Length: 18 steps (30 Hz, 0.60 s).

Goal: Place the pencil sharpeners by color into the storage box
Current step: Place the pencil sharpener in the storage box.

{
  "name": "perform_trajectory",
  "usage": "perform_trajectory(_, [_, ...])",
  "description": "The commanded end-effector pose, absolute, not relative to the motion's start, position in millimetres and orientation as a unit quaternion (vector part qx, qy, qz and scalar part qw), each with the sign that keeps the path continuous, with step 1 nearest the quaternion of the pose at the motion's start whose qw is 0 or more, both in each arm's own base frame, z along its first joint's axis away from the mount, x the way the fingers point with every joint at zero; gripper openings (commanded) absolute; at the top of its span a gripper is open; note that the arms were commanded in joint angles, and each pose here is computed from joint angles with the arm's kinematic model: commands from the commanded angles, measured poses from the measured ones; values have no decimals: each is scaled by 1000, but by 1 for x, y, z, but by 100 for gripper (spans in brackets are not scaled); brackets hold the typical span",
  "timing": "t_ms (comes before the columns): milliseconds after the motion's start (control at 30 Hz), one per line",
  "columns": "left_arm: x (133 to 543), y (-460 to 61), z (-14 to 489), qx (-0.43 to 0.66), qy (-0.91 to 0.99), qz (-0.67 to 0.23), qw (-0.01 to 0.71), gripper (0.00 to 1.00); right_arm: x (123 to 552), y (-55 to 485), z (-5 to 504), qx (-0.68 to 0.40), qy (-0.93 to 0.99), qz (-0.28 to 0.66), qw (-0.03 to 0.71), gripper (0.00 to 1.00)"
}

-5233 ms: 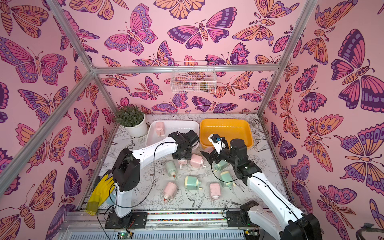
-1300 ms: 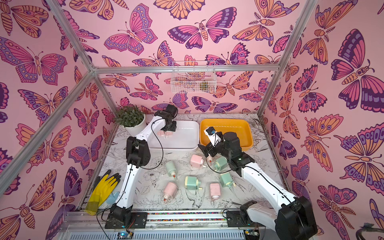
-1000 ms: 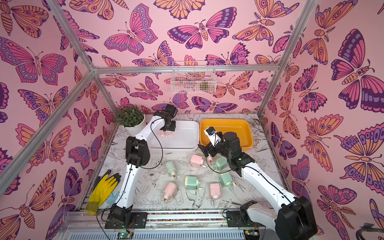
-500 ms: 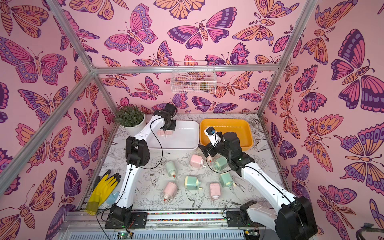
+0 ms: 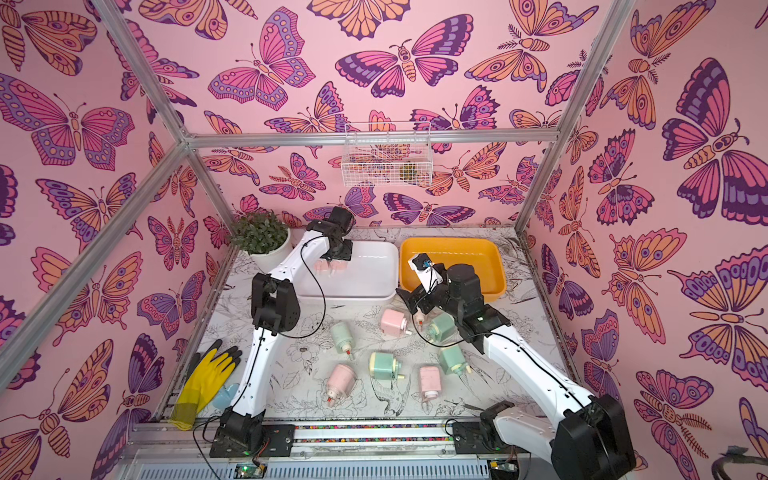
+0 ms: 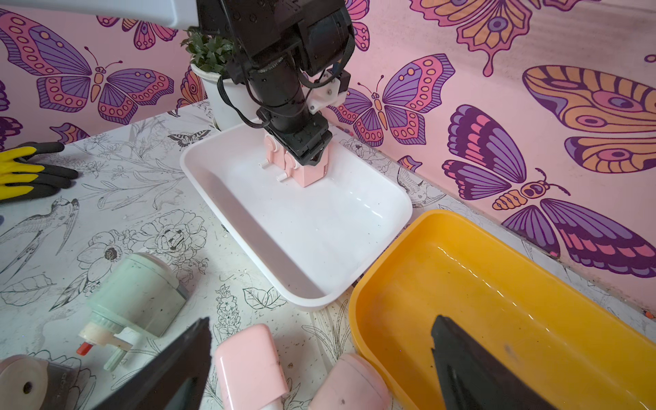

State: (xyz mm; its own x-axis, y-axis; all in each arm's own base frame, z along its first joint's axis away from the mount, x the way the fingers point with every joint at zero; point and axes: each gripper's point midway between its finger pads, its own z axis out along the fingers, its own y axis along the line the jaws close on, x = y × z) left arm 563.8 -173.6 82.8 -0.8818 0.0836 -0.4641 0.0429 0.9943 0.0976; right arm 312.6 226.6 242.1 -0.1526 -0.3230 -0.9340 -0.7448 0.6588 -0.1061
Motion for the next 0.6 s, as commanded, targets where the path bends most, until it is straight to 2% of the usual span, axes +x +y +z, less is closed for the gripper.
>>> perform_trajectory(0, [563, -166, 83, 28, 970, 50, 238, 66, 309, 229, 256, -372, 719, 196, 553, 99])
perform_trajectory(67, [564, -164, 91, 25, 967, 55, 246, 64, 310, 230, 256, -372, 718, 197, 554, 99])
perform_trajectory(167, [563, -155, 98, 11, 965, 74, 253, 55, 310, 231, 256, -373, 717, 200, 554, 99])
perform_trajectory(233, [561, -154, 97, 8, 965, 77, 250, 53, 310, 232, 255, -374, 717, 202, 553, 99])
perform_trajectory(567, [562, -150, 99, 7, 963, 90, 254, 56, 308, 232, 255, -375, 718, 205, 549, 99])
